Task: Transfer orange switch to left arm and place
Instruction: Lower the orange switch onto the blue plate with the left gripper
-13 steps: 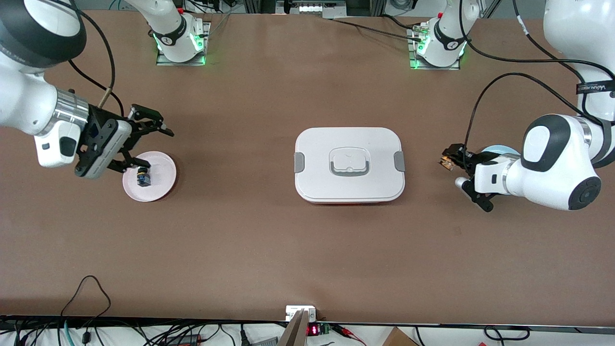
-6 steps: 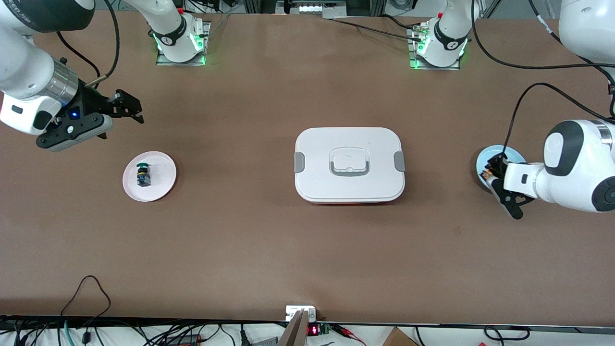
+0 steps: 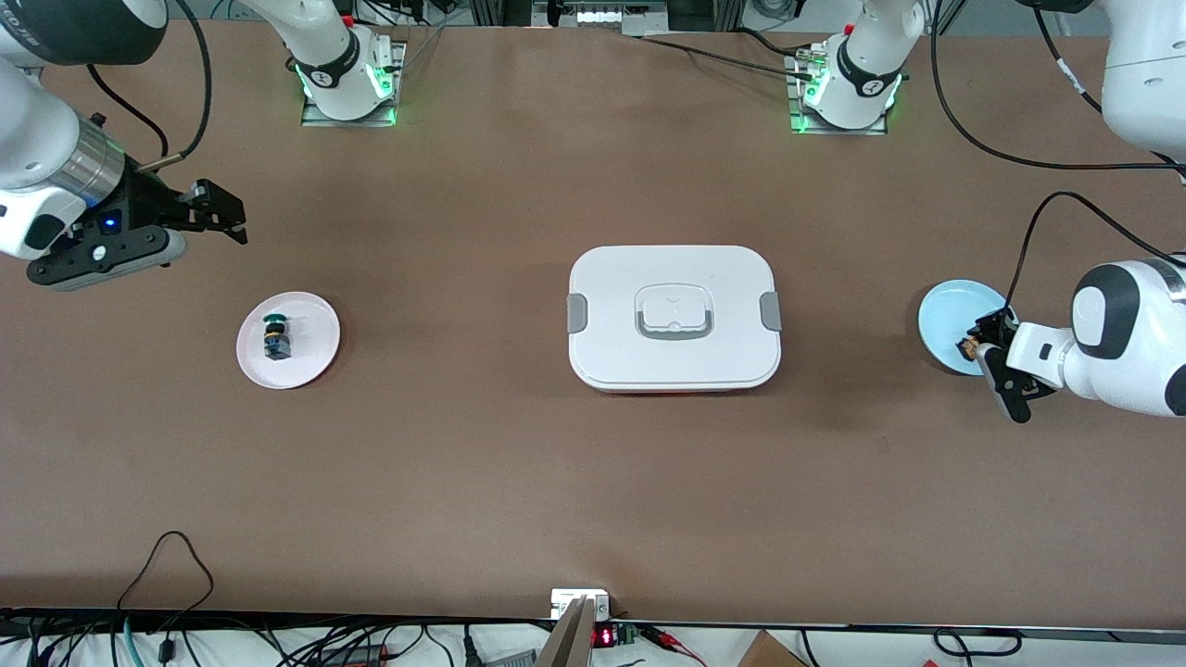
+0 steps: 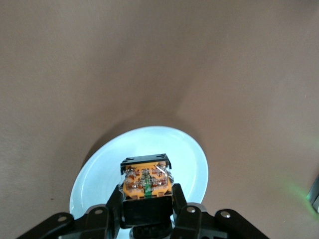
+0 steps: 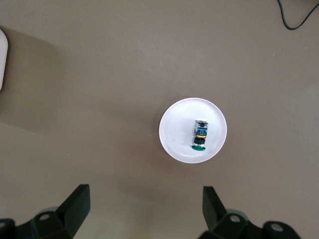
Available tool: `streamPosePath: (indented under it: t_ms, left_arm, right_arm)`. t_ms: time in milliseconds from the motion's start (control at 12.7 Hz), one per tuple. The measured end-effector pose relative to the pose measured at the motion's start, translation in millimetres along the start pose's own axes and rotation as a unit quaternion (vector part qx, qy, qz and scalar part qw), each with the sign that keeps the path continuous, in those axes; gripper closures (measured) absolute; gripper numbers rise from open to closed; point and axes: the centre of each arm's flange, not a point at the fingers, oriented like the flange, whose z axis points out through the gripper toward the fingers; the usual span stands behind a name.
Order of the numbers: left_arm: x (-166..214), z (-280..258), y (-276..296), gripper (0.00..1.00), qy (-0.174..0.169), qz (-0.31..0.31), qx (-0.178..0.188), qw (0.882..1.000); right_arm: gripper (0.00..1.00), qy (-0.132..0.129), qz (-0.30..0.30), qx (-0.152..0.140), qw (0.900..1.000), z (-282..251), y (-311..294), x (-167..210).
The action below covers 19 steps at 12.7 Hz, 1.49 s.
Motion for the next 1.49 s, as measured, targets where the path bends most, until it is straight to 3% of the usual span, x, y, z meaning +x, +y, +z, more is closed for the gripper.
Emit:
streamPosePath:
  t_ms: [472, 1100, 1179, 1493]
  left_arm:
    - [-32, 42, -6, 0.58, -0.018, 0.036, -0.016, 0.999]
    - [-30, 52, -19, 0.57, -0.005, 0.135, 0.021, 0.991]
    - [-30, 52, -19, 0.51, -0.005, 0.138, 0.021, 0.99]
    - [-30, 49, -19, 0.09, -0.004, 0.141, 0.023, 0.99]
  right_arm:
    - [0.0, 0.0, 0.006, -0.013, 1.0, 0, 8, 5]
    - [0.0, 0.003, 0.012, -0.014, 1.0, -2, 14, 7]
    - [0.0, 0.001, 0.012, -0.014, 1.0, 0, 14, 8]
    - [0.0, 0.003, 0.01, -0.014, 1.0, 1, 13, 9]
